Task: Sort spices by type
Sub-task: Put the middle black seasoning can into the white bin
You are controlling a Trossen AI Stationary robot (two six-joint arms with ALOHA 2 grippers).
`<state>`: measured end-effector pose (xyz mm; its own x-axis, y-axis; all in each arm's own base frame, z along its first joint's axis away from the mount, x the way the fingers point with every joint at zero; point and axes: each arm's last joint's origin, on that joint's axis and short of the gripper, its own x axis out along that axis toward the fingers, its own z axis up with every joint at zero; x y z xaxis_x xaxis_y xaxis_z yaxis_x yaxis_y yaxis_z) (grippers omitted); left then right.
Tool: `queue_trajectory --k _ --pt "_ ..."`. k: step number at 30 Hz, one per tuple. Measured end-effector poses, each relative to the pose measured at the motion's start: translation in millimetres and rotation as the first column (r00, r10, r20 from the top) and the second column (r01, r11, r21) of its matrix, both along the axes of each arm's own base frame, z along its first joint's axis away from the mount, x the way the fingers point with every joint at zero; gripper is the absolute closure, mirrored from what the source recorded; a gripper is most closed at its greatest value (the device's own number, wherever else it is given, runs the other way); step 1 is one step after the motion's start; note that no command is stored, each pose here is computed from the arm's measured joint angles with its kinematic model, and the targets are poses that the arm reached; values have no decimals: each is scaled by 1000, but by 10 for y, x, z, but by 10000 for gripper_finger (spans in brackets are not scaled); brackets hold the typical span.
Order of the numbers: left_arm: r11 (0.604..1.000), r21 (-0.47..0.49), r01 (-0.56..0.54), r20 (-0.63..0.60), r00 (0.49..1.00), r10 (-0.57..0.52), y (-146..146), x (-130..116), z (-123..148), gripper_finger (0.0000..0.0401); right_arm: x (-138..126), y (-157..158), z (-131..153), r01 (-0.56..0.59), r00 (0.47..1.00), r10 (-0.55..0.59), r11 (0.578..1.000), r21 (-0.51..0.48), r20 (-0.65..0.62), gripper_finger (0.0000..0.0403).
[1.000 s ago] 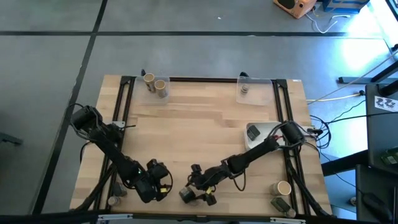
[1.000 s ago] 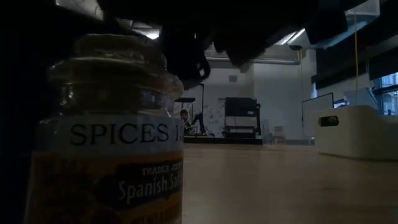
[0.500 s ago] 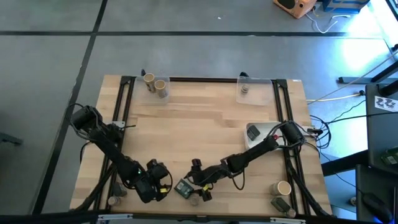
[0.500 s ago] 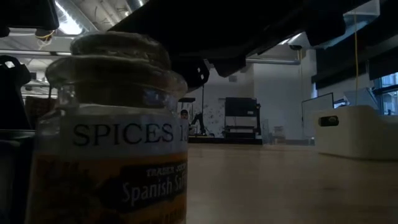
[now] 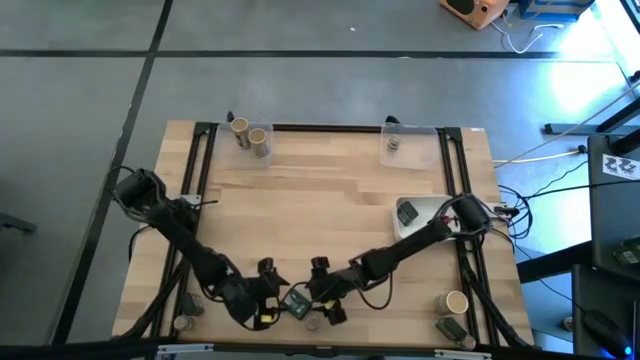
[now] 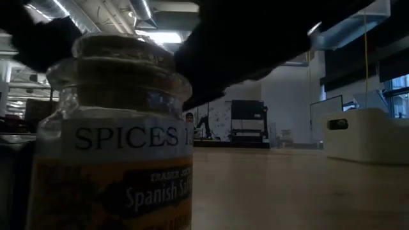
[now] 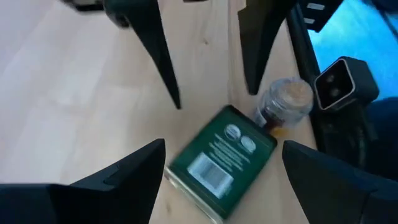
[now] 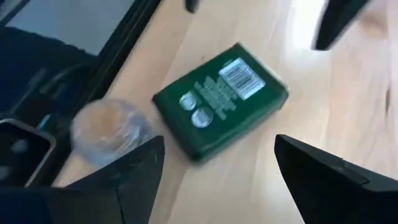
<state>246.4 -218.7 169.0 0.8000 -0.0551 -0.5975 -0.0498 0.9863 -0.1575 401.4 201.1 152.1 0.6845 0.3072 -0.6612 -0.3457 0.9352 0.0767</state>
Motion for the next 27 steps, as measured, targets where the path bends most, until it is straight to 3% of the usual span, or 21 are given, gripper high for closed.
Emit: queue_trajectory --k 13,27 --pt "964 132 232 -65 972 -225 110 241 162 95 -318 -58 59 95 966 -137 976 -195 -219 100" --pt "911 205 359 -179 928 -326 94 326 -137 95 -405 -113 -123 189 943 -228 967 -171 -244 100"
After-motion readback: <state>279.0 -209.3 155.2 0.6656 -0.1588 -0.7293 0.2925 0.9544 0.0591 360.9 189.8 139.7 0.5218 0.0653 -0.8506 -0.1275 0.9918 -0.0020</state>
